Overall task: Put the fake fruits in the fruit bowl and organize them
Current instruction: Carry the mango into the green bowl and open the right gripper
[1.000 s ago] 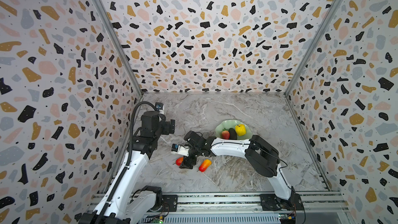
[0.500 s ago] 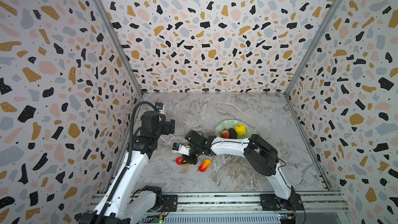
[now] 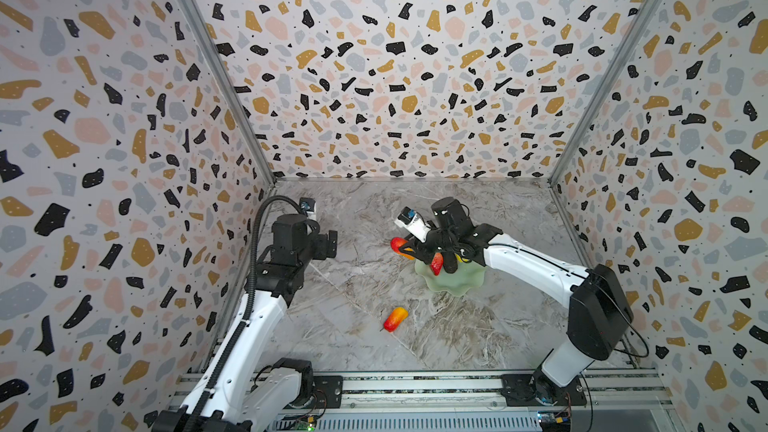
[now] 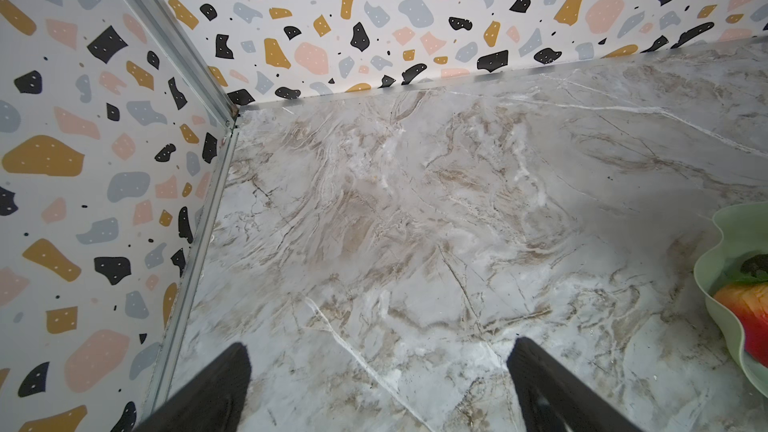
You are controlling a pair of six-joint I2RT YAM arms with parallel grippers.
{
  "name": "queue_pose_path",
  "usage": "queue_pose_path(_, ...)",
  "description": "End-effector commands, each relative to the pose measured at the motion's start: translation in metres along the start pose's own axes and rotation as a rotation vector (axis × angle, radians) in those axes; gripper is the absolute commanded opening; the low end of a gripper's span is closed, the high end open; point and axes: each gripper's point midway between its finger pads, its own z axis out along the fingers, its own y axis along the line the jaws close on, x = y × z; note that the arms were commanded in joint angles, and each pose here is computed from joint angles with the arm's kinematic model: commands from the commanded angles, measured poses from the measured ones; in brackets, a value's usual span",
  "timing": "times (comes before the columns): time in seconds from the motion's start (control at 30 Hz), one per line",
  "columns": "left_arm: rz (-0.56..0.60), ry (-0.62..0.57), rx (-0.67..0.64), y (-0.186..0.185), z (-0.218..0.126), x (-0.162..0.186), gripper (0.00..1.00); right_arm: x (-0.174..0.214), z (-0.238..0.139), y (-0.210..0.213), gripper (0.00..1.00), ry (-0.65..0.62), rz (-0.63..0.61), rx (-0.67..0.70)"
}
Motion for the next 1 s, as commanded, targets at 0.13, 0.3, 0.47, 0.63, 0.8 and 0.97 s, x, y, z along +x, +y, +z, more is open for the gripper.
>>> queue_pose_path(0.13, 0.008, -0.014, -0.013, 0.003, 0.002, -0.002, 1.00, 0.071, -0.013, -0.017, 0.15, 0.163, 0.109, 0.090)
queue_pose_path(0.3, 0.008, -0.014, -0.009, 0.002, 0.003, -0.002, 1.00, 0.093, -0.020, -0.024, 0.14, 0.200, 0.140, 0.126)
queue_pose_path(0.47, 0.007, -0.014, -0.007, 0.002, 0.003, -0.002, 1.00, 0.111, -0.018, -0.027, 0.15, 0.243, 0.158, 0.136)
queue_pose_path(0.63, 0.008, -0.011, -0.007, 0.002, 0.004, -0.001, 1.00, 0.123, -0.017, -0.029, 0.15, 0.270, 0.168, 0.146)
queue_pose_path(0.8, 0.008, -0.007, -0.005, 0.001, 0.005, -0.001, 1.00, 0.128, -0.018, -0.032, 0.28, 0.286, 0.172, 0.161)
queue_pose_path(0.97, 0.009, -0.006, -0.004, 0.001, 0.005, 0.000, 1.00, 0.117, -0.021, -0.034, 0.53, 0.272, 0.154, 0.167)
